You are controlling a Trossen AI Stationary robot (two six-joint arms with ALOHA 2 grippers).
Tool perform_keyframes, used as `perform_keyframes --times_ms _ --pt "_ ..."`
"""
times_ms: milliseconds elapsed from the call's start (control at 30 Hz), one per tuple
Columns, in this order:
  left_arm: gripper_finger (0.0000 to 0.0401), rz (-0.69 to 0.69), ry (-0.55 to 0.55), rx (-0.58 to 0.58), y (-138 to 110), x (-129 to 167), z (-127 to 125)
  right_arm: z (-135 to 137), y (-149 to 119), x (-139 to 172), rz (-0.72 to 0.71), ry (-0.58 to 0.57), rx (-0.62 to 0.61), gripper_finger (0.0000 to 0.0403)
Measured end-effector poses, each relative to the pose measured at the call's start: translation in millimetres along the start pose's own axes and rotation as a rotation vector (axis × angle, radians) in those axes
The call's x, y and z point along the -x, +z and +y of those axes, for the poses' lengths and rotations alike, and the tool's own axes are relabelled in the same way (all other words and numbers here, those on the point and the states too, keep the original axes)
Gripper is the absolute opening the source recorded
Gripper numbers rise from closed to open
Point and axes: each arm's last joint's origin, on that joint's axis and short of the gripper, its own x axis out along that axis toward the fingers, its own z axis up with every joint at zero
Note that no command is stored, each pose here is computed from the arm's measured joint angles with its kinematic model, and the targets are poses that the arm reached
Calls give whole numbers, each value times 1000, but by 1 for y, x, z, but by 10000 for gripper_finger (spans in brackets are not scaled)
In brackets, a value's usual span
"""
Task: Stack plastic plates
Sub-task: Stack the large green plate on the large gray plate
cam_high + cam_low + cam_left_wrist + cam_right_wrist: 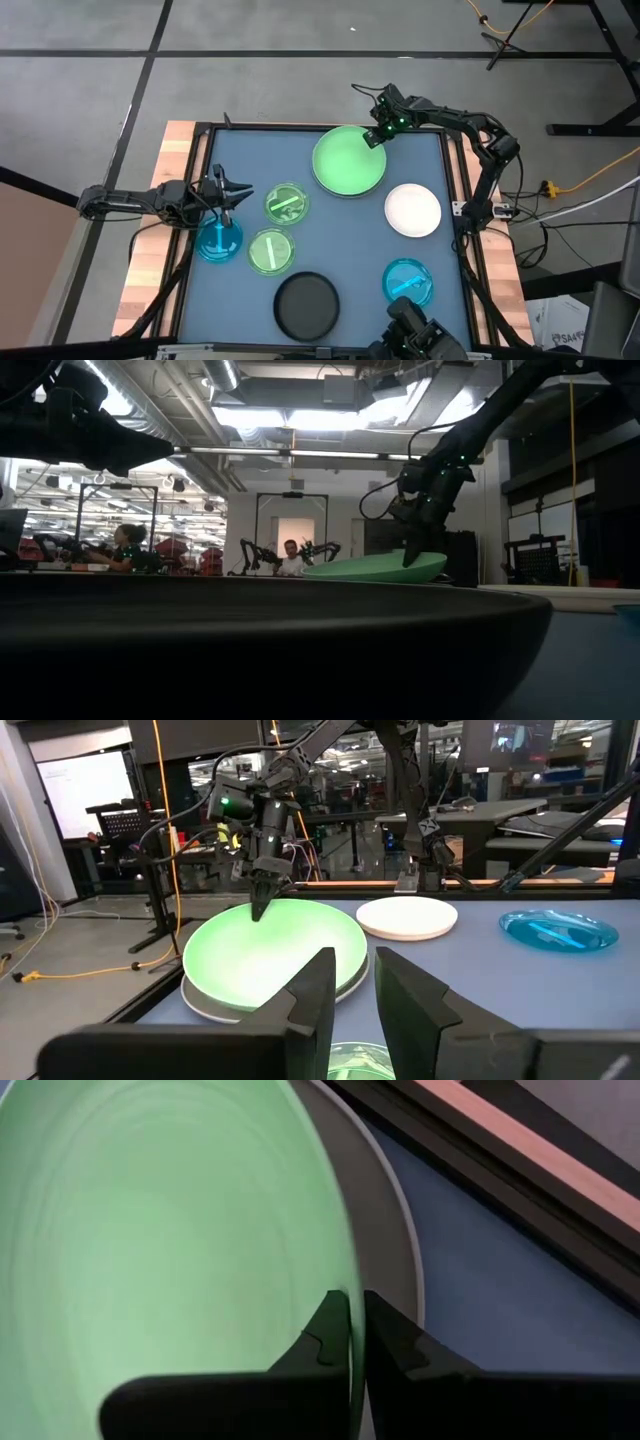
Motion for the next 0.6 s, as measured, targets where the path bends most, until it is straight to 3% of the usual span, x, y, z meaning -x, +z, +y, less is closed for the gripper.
perform_keyframes --times_ms 167,433,600 --pt "66 0 0 0 0 0 0 0 0 0 0 -5 1 12" --pt "66 0 0 0 0 0 0 -3 0 0 -5 -95 1 75" --pt "66 0 0 0 0 0 0 -3 0 0 -5 -105 2 81"
